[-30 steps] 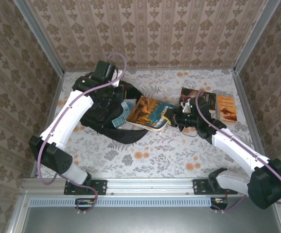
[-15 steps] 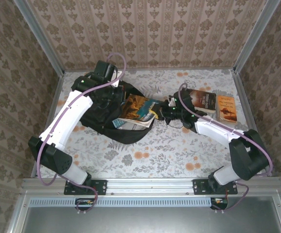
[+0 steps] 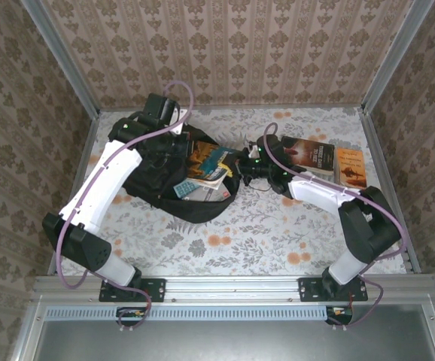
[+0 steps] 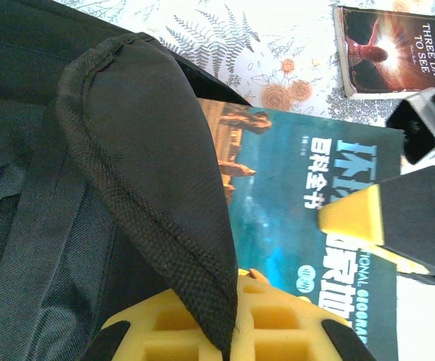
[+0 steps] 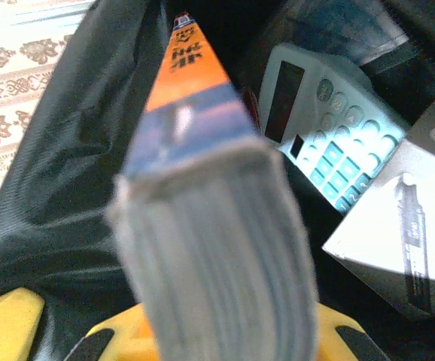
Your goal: Pack the student bag
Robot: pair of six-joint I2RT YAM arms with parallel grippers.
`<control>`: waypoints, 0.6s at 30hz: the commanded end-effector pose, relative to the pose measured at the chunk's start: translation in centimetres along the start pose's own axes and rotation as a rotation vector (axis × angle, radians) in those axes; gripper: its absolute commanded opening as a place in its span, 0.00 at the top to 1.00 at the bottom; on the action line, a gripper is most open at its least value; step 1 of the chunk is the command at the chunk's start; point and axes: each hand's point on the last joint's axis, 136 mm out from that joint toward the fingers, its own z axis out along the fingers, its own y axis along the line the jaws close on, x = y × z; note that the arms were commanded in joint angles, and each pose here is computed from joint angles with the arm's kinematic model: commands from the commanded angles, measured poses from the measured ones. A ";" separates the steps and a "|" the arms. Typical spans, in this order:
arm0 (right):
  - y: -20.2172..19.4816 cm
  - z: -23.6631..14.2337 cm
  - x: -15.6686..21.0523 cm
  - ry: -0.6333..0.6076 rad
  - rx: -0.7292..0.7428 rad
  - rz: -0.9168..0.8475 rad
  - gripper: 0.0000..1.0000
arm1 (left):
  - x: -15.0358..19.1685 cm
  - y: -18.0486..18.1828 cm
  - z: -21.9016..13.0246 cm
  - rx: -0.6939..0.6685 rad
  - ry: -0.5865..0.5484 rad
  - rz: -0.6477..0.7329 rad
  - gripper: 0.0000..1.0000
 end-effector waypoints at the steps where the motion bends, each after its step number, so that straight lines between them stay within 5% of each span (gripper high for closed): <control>1: 5.6 1.1 1.4 0.056 -0.153 -0.064 1.00 | -2.5 -1.4 -3.0 0.055 -0.121 0.037 1.00; 15: 5.0 11.8 0.7 0.021 -0.111 -0.115 0.99 | -3.3 -0.2 -3.0 0.051 -0.140 -0.022 1.00; 18: 4.1 13.6 0.3 0.005 -0.044 -0.147 0.78 | -3.6 0.9 -3.0 0.057 -0.148 -0.069 1.00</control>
